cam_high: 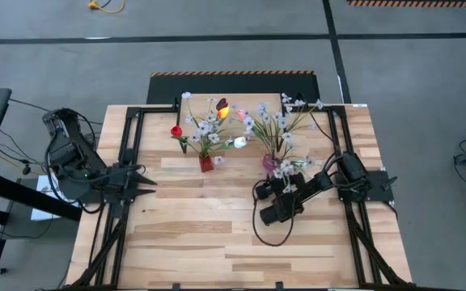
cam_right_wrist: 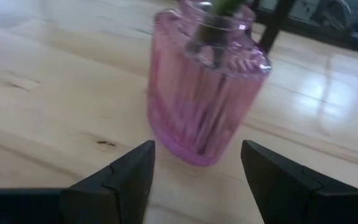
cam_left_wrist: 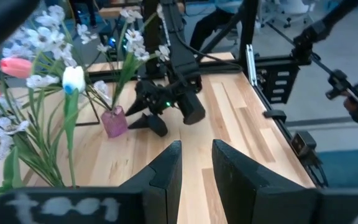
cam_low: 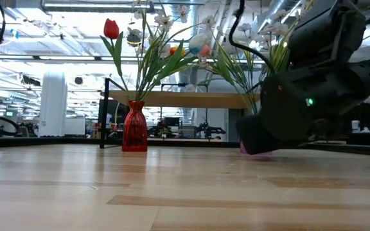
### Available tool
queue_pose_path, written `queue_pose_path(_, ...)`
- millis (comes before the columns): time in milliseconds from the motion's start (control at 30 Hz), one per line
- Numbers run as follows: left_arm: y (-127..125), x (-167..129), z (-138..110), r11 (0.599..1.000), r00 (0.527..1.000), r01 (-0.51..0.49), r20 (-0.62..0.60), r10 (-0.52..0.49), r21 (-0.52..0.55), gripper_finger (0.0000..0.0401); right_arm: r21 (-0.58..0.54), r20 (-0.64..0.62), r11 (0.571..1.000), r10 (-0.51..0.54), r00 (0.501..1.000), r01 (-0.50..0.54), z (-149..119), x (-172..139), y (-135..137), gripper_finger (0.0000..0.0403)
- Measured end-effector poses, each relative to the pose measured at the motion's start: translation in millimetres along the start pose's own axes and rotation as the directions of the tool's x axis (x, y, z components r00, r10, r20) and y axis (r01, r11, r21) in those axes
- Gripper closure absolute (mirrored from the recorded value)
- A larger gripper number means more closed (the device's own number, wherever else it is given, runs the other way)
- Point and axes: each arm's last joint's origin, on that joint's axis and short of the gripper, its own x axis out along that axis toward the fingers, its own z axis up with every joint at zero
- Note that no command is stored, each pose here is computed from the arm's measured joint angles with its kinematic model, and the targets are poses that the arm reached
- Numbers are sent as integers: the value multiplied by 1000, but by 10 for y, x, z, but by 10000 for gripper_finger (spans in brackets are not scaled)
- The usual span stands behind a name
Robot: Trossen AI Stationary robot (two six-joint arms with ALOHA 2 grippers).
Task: Pick and place flowers into a vace then onto a shelf
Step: Put the pink vase on the shelf
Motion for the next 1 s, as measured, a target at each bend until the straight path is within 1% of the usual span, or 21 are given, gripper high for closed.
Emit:
queue_pose_path(100,2,1,18,1000,1000,-23,21,24,-14,321,-36,9,999,12,1000,-12,23,-13,38,168)
queue_pose_path(233,7,-5,23,999,999,-25,27,26,-19,321,-84,44,996,22,999,-18,55,-31,71,168)
queue_pose_path(600,6,-5,23,1000,999,-22,26,23,-19,321,-103,85,994,34,996,-25,67,-41,88,168)
queue_pose_path(833,6,-4,23,1000,999,-22,26,23,-19,321,-148,101,986,90,991,-75,57,-74,186,168)
queue_pose_path(1000,6,-5,23,1000,999,-22,25,22,-19,321,-165,99,983,101,990,-84,49,-90,199,168)
